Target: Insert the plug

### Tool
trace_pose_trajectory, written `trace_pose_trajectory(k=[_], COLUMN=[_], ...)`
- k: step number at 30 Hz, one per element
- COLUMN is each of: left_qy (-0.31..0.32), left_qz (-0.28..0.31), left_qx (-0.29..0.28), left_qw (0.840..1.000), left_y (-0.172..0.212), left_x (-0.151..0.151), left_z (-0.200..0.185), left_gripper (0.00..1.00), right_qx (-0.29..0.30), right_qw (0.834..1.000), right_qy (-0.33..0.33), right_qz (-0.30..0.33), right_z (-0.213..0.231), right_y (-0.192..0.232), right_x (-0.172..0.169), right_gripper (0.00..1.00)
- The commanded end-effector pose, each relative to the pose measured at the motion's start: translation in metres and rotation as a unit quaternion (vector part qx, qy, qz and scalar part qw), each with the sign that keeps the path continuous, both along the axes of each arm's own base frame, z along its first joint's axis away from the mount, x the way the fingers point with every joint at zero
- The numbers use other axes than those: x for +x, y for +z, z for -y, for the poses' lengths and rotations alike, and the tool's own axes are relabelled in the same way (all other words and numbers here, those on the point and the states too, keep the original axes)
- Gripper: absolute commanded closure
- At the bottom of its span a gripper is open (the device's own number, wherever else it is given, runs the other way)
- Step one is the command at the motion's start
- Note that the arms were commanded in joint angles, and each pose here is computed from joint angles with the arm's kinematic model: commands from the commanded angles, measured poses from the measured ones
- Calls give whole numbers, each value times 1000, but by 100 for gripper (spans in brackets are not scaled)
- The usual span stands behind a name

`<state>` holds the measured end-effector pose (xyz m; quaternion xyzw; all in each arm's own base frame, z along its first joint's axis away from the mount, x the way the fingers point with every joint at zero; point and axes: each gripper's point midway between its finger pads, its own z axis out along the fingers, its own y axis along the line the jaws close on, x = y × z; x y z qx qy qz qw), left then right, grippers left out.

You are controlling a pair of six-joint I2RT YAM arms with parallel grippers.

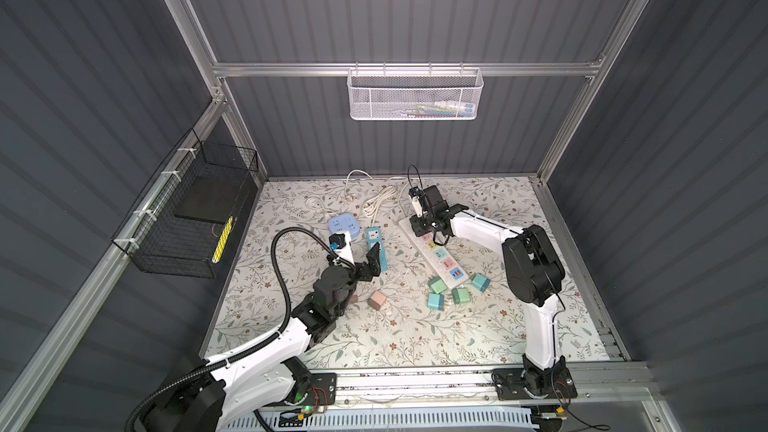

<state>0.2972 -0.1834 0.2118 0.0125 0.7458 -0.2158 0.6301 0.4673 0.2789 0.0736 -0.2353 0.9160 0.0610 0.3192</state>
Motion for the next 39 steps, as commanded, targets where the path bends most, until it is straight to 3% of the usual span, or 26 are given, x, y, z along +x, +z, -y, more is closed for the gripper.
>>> trace_pose_trajectory(k=[1, 10, 13, 19, 22, 29, 39], left_qy=[-3, -9, -11, -2, -5, -14, -18], left_qz=[15, 14, 13, 15, 17, 11, 5], left_qx=[-10, -7, -8, -17, -17, -14, -15], left_qw=[1000, 1000, 1000, 1000, 1000, 1000, 1000], left_y=[10, 8, 10, 19, 24, 28, 29], left_x=[-1, -1, 0, 2, 2, 3, 7], left_z=[-1, 1, 2, 1, 3, 8, 13], left_gripper=[10, 10, 10, 7, 6, 6, 6], right_qx=[-64, -68, -52, -23, -9, 14, 9], right_qw=[985, 982, 985, 994, 997, 999, 999], right_qy=[38, 48, 47, 40, 38, 27, -3], right_qz=[-155, -169, -160, -102, -72, -30, -51], right_z=[11, 12, 8, 3, 0, 4, 17], right_y=[-80, -85, -69, -9, 21, 61, 37], right_x=[-69, -75, -70, -46, -35, -22, 4], right_gripper=[77, 75, 69, 45, 39, 37, 40])
